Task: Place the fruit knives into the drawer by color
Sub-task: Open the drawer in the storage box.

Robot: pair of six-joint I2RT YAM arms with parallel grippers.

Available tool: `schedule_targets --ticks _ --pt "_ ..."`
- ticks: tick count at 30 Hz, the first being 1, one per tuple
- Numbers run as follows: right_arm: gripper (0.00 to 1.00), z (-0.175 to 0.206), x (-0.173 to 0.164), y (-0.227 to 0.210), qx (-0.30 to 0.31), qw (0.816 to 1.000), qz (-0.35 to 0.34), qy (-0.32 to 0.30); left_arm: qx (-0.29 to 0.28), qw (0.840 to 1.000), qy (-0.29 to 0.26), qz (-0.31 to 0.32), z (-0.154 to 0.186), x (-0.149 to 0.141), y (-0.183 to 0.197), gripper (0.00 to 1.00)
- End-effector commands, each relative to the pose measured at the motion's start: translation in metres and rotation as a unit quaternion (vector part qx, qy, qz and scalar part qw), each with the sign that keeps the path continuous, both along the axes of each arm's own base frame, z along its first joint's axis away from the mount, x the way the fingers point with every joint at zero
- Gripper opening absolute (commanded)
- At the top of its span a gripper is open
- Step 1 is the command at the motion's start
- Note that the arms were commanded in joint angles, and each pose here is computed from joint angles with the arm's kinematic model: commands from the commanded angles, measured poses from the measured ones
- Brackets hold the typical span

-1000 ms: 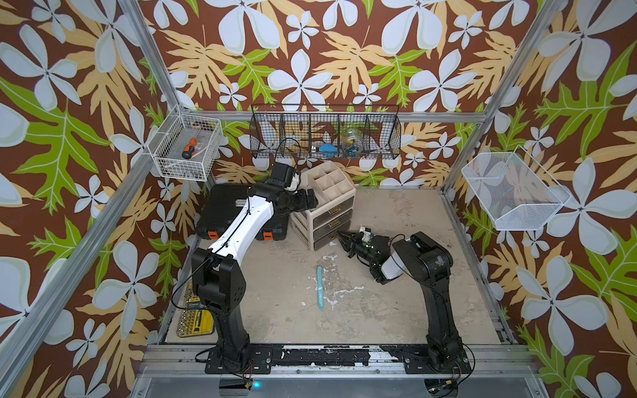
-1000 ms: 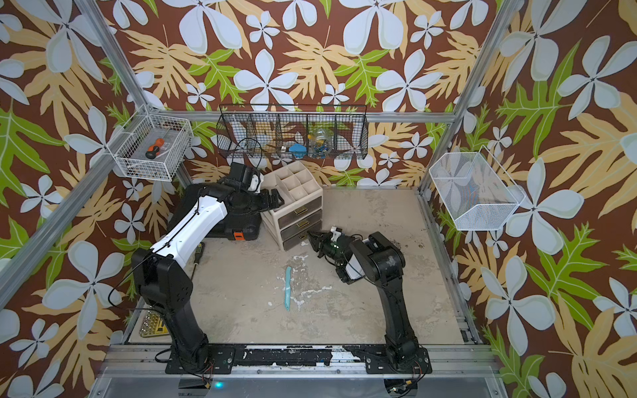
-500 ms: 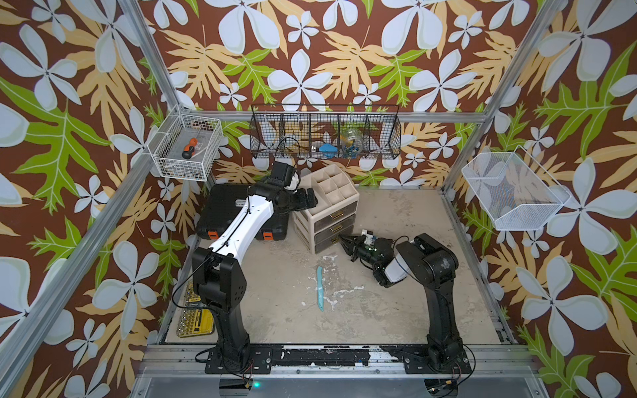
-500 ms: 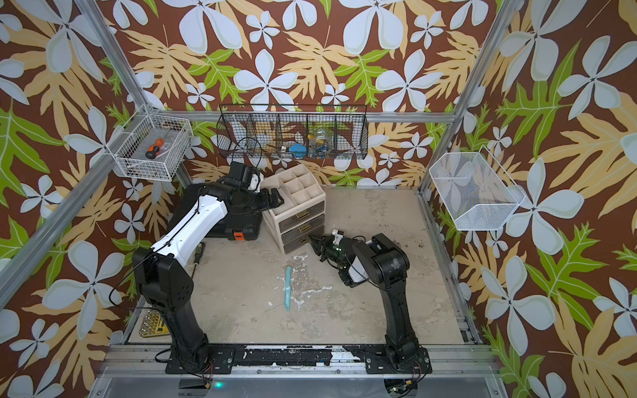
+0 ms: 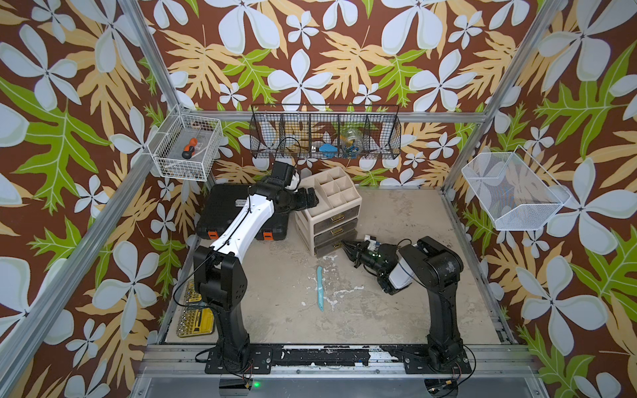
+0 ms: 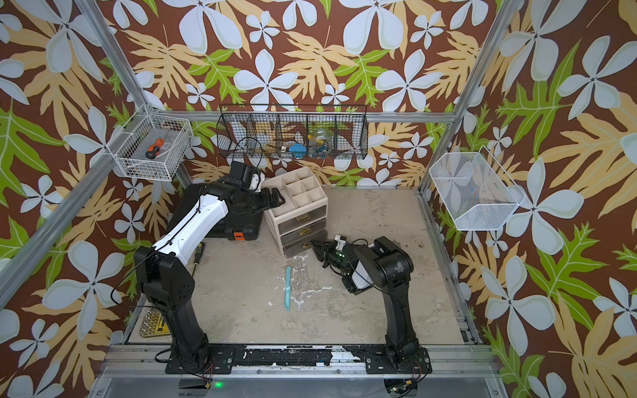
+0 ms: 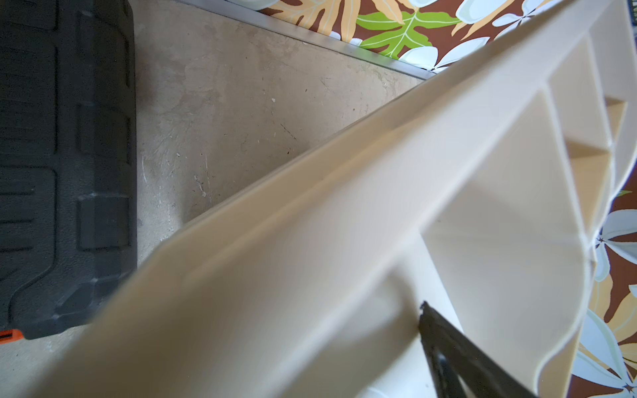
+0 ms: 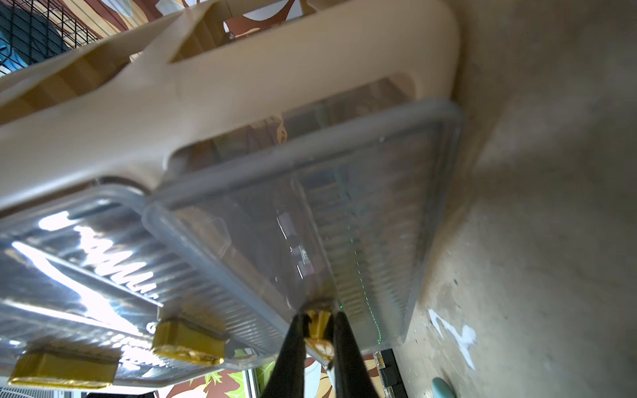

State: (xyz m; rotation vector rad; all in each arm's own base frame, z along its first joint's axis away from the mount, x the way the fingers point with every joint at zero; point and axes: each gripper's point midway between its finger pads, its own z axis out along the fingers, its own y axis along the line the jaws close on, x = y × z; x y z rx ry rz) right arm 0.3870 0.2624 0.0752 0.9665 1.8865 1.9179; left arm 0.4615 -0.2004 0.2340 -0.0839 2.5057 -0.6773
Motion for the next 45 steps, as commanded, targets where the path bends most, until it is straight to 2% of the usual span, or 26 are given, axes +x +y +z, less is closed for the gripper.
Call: schedule_targets --ticks 1,8,25,31,33,37,41,45 --pt "0.05 0.009 -0.008 0.001 0.016 1.0 0.009 -0.006 0.007 1.0 0.0 0.008 -0.001 0.007 0.003 0.97" --pt "0.04 0.013 -0.017 -0.003 0.022 1.0 0.01 -0.01 0.002 1.0 -0.003 0.01 0.001 0.018 -0.001 0.97" --pt "0.05 0.004 -0.064 -0.022 0.008 1.0 0.015 0.014 -0.001 1.0 0.004 0.006 -0.004 0.015 -0.002 0.97" --pt "0.09 0.002 -0.073 -0.024 0.008 1.0 0.019 0.02 -0.002 1.0 0.001 0.006 -0.002 0.015 -0.002 0.97" --pt "0.13 0.002 -0.076 -0.025 0.01 1.0 0.02 0.021 -0.002 1.0 0.001 0.006 -0.001 0.015 -0.002 0.97" --pt "0.38 0.008 -0.077 -0.026 0.012 1.0 0.019 0.014 0.0 1.0 -0.003 0.007 0.002 0.013 -0.001 0.97" --pt "0.46 0.013 -0.079 -0.025 0.007 1.0 0.025 0.008 0.006 1.0 -0.008 0.009 0.006 0.01 0.003 0.98" --pt "0.46 0.02 -0.08 -0.027 0.003 1.0 0.027 -0.001 0.015 1.0 -0.015 0.011 0.013 0.005 0.008 0.98"
